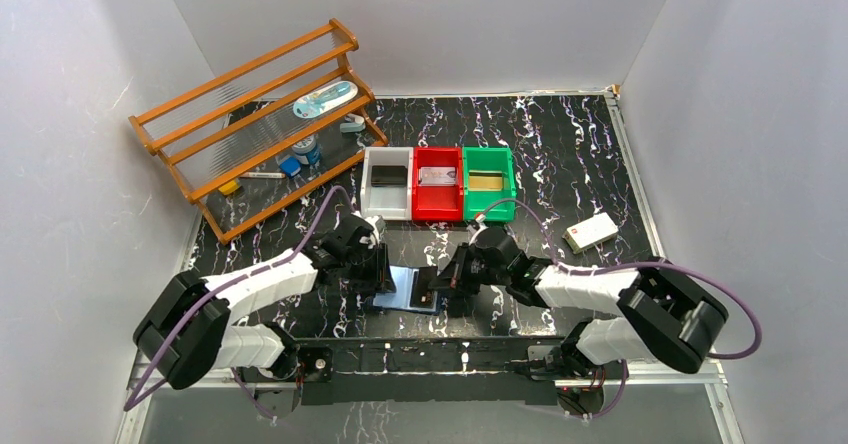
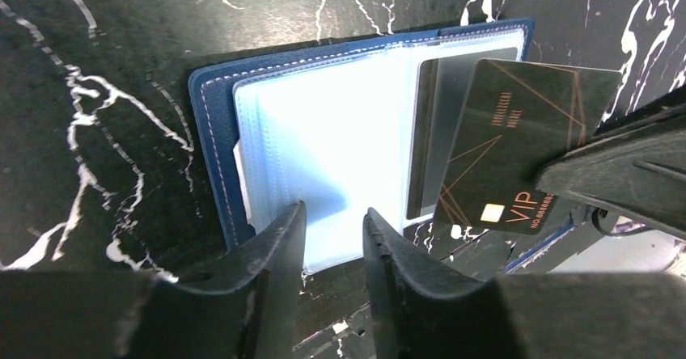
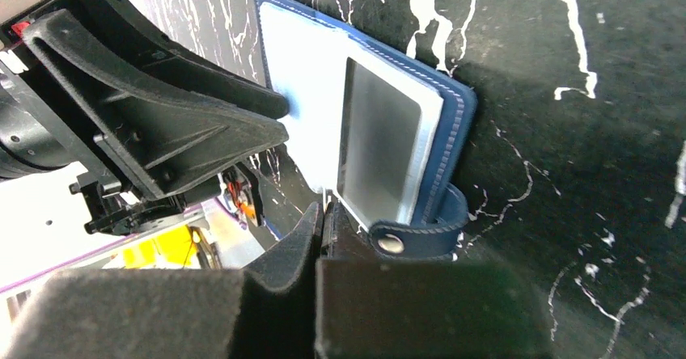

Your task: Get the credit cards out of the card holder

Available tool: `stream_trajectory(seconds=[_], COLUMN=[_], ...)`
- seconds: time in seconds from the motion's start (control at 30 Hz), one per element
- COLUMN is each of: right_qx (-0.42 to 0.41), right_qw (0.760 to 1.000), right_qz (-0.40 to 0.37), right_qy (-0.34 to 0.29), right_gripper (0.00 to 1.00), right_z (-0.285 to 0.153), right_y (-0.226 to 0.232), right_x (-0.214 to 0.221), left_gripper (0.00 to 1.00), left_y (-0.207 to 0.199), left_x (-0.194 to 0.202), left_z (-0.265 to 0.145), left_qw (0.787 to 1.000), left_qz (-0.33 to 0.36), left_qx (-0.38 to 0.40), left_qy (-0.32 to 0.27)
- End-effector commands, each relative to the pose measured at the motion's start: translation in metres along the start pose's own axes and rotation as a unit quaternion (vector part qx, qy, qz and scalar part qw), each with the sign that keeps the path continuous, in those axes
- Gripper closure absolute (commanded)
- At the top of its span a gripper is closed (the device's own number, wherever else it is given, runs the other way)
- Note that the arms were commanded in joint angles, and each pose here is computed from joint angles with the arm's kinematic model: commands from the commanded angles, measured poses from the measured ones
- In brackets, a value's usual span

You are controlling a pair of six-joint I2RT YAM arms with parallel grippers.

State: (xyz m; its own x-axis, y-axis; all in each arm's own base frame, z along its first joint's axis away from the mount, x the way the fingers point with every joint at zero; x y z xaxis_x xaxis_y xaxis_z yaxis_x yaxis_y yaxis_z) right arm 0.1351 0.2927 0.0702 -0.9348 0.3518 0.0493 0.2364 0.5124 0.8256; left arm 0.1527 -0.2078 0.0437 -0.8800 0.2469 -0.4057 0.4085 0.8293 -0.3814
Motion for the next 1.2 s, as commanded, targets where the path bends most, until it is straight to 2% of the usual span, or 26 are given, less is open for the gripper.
stream_trajectory(seconds=[0.0, 0.27, 0.37, 0.47, 0.6, 0.77, 0.9, 1.17], right_qx=[0.007, -0.028, -0.051, -0.075, -0.096, -0.129, -0.163, -0.205], right_qw=[0.999, 0.998, 0.997, 0.995, 0.993, 0.989, 0.984, 0.976], right_qz=[-0.016, -0.043, -0.05, -0.057, -0.063, -0.063, -0.07, -0.075], right_qy=[-0.038, -0.047, -0.038, -0.028, -0.023, -0.016, -0.017, -0.011], right_gripper=[0.98, 0.98, 0.97, 0.98, 0.98, 0.98, 0.98, 0.97], right_z=[-0.01, -0.019, -0.019, -0.02, -0.023, -0.03, -0.037, -0.048], right_y=[0.004, 0.027, 0.037, 0.047, 0.055, 0.067, 0.079, 0.101], right_x=[-0.011, -0.013, -0.01, -0.007, -0.005, -0.001, 0.001, 0.004], left_gripper=[0.64, 0.34, 0.28, 0.27, 0.27, 0.26, 0.26, 0.33], left_y=[0.005, -0.006, -0.013, -0.027, -0.023, -0.036, -0.049, -0.06], left_x=[-0.008, -0.032, -0.035, -0.041, -0.051, -0.063, -0.058, -0.057], left_z=[-0.016, -0.042, -0.044, -0.048, -0.054, -0.071, -0.071, -0.073], left_qw=[0.999, 0.996, 0.996, 0.994, 0.989, 0.962, 0.946, 0.927], left_qz=[0.006, 0.006, 0.01, 0.019, -0.012, -0.033, -0.035, -0.036], left_qx=[-0.033, -0.02, -0.002, 0.038, 0.077, 0.205, 0.27, 0.33], left_qy=[-0.018, -0.089, -0.093, -0.105, -0.128, -0.178, -0.173, -0.177])
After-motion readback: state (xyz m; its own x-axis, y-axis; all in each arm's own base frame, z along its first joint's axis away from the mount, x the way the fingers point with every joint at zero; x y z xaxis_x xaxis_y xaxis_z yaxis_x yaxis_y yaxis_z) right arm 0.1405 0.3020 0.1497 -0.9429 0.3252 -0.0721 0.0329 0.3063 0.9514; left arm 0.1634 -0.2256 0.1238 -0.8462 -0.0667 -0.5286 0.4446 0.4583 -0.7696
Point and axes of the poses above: each gripper's point midway between its finger pads, its own z axis out along the fingers, its own y axis along the line the jaws close on, x = y × z, the point moved 2 cm from there along -z, back along the fingers, and after that the axes turned 15 degrees about z, right-handed, at the moved point
